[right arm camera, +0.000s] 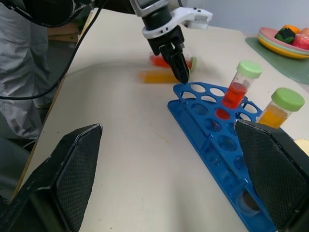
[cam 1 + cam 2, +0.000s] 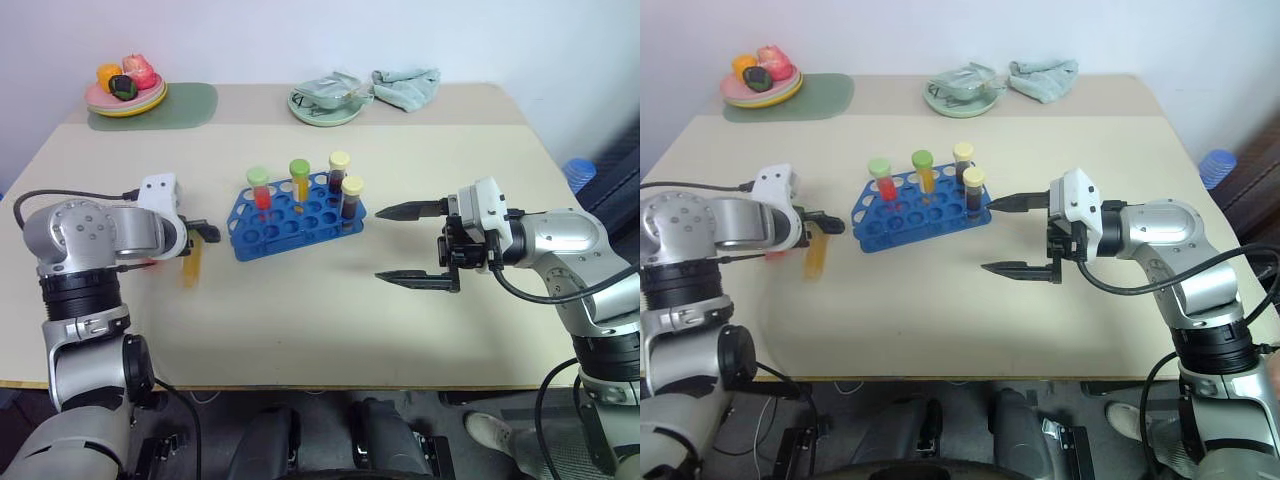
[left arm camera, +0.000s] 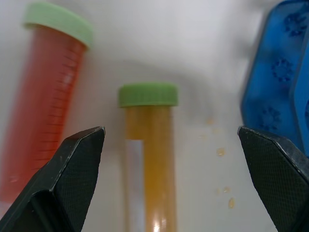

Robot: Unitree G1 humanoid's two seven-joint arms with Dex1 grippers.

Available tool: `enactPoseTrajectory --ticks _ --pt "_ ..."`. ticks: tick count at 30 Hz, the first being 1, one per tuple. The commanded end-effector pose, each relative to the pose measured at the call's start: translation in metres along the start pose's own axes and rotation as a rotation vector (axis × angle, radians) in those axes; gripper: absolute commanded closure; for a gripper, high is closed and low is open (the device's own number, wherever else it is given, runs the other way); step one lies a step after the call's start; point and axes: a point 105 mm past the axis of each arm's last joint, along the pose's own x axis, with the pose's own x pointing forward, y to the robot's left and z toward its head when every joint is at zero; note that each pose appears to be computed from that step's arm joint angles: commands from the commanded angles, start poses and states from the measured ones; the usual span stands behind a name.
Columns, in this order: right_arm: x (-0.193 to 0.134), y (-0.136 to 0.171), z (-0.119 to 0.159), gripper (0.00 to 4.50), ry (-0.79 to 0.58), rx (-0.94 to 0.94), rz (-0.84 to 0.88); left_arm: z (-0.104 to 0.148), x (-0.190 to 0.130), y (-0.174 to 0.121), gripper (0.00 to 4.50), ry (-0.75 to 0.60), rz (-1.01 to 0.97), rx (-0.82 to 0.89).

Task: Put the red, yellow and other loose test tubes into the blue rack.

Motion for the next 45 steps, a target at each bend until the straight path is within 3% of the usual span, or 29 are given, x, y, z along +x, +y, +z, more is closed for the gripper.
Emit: enactPoseTrajectory --ticks 1,13,16,22,27,33,36,38,45 --pt "-0.002 -0.005 0.011 0.03 -0.010 -0.041 -0.014 0.005 -0.001 0.001 0.00 -0.002 0.029 -0.008" --pt "0.001 -0.012 0.014 0.03 -0.003 -0.023 -0.050 0.005 0.010 0.002 0.00 0.035 0.103 -0.088" --pt "0.001 -0.012 0.014 0.00 0.000 -0.021 -0.055 0.007 0.011 0.000 0.76 0.041 0.115 -0.101" --pt "0.001 -0.012 0.015 0.00 0.004 -0.016 -0.063 0.009 0.012 0.000 3.69 0.038 0.128 -0.130" --pt "0.001 -0.015 0.017 0.00 0.006 -0.016 -0.071 0.014 0.003 0.000 3.77 -0.025 0.071 -0.103" --pt "0.000 -0.018 0.017 0.00 -0.003 -0.005 -0.094 0.030 -0.056 -0.011 3.77 -0.268 -0.217 0.095" --pt "-0.001 -0.019 0.016 0.00 -0.010 0.006 -0.107 0.045 -0.095 -0.036 3.77 -0.535 -0.441 0.229" --pt "-0.001 -0.018 0.015 0.00 -0.011 0.011 -0.114 0.044 -0.120 -0.050 3.77 -0.723 -0.521 0.413" --pt "-0.009 -0.015 0.013 0.00 -0.004 0.019 -0.169 0.040 -0.117 -0.105 3.77 -1.041 -0.725 0.546"
